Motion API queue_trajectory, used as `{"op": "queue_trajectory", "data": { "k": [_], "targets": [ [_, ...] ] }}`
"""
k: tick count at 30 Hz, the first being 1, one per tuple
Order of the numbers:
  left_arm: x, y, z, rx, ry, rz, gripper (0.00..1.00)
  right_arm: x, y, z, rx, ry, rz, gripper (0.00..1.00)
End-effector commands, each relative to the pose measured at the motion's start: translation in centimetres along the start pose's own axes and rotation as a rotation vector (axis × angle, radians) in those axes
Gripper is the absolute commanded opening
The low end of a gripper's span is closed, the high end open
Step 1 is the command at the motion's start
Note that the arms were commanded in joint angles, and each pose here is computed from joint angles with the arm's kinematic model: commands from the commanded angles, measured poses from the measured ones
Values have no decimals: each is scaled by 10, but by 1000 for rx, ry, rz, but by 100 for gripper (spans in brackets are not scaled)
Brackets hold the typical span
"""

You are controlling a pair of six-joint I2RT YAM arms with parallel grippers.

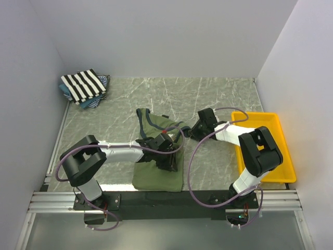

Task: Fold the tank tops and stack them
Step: Fold the tank top

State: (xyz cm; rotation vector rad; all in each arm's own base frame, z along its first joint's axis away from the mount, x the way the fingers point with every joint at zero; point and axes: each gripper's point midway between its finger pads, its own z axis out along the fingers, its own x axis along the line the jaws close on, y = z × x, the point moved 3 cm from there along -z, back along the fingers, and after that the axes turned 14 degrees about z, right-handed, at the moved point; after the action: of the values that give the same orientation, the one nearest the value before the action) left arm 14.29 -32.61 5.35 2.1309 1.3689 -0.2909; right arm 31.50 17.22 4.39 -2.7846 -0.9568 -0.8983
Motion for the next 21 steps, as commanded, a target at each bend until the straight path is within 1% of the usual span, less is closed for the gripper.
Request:
{"op": "queue_trajectory", "data": {
  "k": [1, 3, 6, 7, 8, 9, 12, 14, 15, 16, 18, 19, 21],
  "targets": [
    [1, -6, 7, 2, 13, 3, 41, 7, -3, 7, 0, 25, 48, 36],
    [0, -10, 9, 10, 14, 4, 40, 8, -3, 9, -6, 25, 58, 36],
    [3, -16, 11, 28, 19, 1, 40, 11, -2, 12, -14, 28, 58, 26],
    [4, -18, 12, 33, 23, -1, 40, 15, 0, 12, -20, 31, 45, 12],
    [5, -20, 12, 35, 23, 0, 40, 13, 3, 12, -38, 11, 31, 2],
    [5, -21, 11, 38, 24, 0, 40, 13, 5, 13, -45, -1, 16, 0],
    [9, -27, 10, 52, 35, -2, 40, 22, 23, 7, -141, -16, -67, 0],
    [11, -32, 7, 59, 37, -2, 40, 33, 34, 0, -184, -8, -150, 0],
    [13, -33, 6, 60, 39, -2, 41, 37, 44, -3, -240, -17, -177, 0],
    [16, -38, 6, 70, 44, -6, 40, 44, 51, -8, -271, -14, -237, 0],
    [15, -41, 3, 74, 31, -6, 41, 52, 63, -14, -347, -17, -300, 0],
    [16, -45, 3, 84, 28, -10, 40, 55, 69, -18, -380, -25, -354, 0],
    [15, -48, 2, 95, 14, -14, 40, 62, 76, -21, -426, -15, -400, 0]
  ]
}}
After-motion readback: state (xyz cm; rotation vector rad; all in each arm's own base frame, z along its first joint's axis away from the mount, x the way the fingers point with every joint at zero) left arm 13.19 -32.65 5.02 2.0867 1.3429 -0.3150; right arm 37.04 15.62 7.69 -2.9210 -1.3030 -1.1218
